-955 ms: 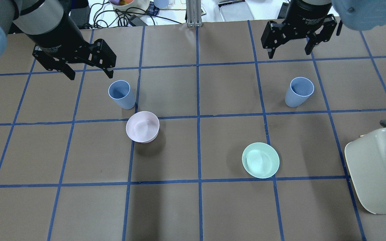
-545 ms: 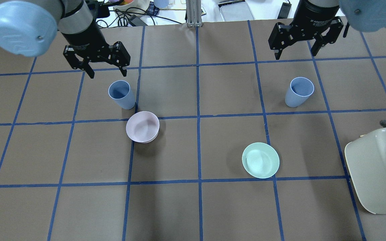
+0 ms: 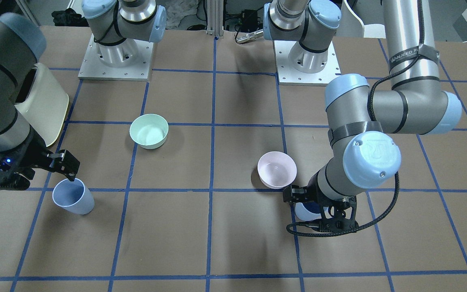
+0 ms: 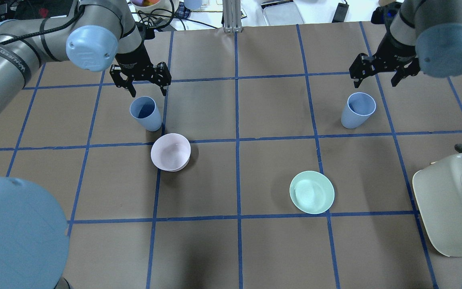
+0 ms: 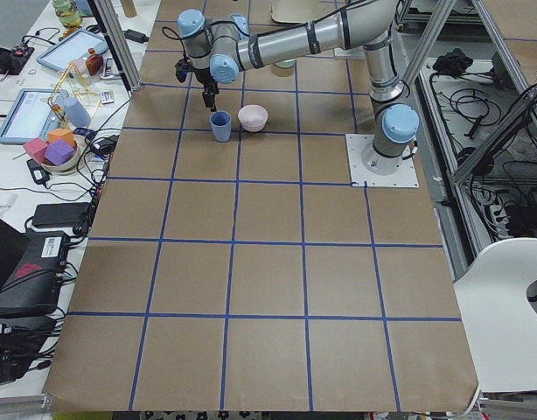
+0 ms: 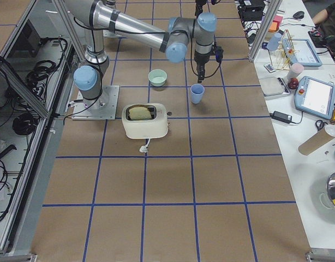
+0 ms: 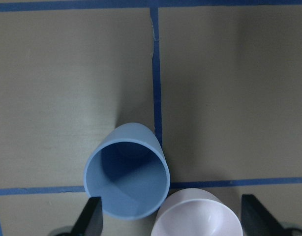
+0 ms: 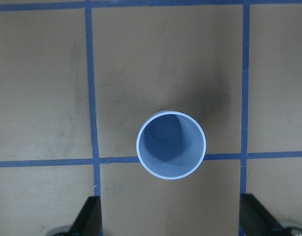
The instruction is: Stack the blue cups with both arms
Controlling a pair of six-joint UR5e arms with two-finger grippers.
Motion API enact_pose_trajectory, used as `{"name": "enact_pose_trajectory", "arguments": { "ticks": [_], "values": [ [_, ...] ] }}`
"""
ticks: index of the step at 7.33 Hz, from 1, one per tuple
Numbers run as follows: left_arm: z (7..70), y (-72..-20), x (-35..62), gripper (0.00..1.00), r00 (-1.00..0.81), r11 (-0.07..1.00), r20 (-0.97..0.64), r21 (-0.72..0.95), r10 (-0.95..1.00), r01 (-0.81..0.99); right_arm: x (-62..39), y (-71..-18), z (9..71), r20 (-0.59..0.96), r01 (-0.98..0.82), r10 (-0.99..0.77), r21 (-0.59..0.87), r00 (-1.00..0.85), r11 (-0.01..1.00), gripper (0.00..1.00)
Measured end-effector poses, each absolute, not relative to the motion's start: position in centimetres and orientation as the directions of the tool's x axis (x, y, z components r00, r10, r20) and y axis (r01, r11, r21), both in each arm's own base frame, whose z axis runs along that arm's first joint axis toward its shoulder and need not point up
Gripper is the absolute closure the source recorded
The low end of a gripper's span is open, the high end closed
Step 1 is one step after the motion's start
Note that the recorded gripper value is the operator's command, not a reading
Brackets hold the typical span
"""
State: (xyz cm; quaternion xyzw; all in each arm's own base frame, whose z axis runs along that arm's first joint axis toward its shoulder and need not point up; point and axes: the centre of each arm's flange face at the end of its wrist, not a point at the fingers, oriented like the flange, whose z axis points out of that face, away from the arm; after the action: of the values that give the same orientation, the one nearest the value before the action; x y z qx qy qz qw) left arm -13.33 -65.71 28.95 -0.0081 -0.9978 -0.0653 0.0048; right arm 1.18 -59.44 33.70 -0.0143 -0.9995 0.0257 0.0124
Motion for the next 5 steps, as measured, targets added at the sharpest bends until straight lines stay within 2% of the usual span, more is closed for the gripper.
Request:
{"name": "enact_pose_trajectory", "arguments": {
  "ticks": [1,2,3,4,5],
  "values": [
    [26.9,-65.6,-13.3,0.67,-1.0,0.986,0.01,0.164,0.016,0.017,-0.1,-60.0,30.4,0.022,0.037,0.038,-0.047,-0.999,0.998,0.0],
    [25.1,-65.1,-13.4,1.0,-1.0,0.981,0.01,0.196,0.016,0.017,-0.9,-60.3,27.9,0.018,0.031,0.032,-0.027,-0.999,0.999,0.04],
    [24.2,-64.9,-13.3,1.0,-1.0,0.978,0.009,0.208,0.016,0.017,-1.3,-60.4,26.5,0.014,0.014,0.014,-0.01,-1.0,1.0,0.25],
    [24.0,-65.0,-13.4,1.0,-1.0,0.981,0.009,0.196,0.013,0.014,-1.4,-60.4,25.5,0.01,0.004,0.004,0.006,-1.0,1.0,0.71],
    [24.3,-65.2,-13.5,1.0,-1.0,0.985,0.009,0.171,0.007,0.009,-1.5,-60.4,24.9,0.007,-0.001,-0.001,0.015,-1.0,1.0,1.0]
  ]
}}
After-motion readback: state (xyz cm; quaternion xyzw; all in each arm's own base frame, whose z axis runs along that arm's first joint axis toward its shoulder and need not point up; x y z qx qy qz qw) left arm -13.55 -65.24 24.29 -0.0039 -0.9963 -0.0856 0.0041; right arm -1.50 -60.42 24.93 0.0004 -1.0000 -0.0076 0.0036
